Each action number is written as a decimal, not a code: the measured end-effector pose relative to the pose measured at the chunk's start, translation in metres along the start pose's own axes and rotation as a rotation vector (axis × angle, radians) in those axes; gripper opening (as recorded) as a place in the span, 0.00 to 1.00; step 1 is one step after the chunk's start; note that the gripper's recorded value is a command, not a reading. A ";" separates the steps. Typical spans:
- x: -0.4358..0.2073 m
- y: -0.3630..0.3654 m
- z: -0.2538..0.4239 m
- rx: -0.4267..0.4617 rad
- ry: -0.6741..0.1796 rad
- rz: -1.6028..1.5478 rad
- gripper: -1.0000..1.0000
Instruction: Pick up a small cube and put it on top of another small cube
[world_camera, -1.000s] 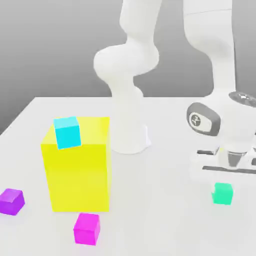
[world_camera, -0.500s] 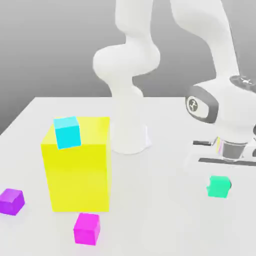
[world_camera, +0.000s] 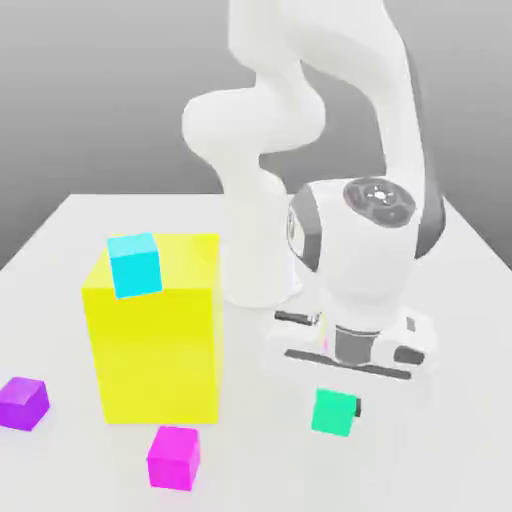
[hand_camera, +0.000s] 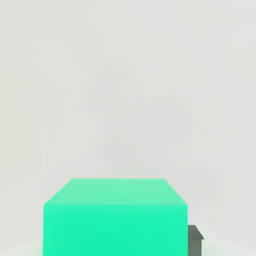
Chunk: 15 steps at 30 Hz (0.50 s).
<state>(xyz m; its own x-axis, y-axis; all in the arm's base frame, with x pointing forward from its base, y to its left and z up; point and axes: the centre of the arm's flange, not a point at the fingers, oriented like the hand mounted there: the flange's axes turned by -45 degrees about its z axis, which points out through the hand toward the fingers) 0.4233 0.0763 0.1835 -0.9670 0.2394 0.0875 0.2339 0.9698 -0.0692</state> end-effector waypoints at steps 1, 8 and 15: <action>-0.005 -0.009 -0.002 -0.002 0.000 0.007 0.00; -0.033 -0.075 -0.019 -0.021 -0.018 0.049 0.00; -0.051 -0.146 -0.046 -0.053 -0.066 0.091 0.00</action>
<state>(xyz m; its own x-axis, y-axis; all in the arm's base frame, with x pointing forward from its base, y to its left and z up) 0.4436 -0.0752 0.2352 -0.9457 0.3245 0.0171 0.3241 0.9458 -0.0207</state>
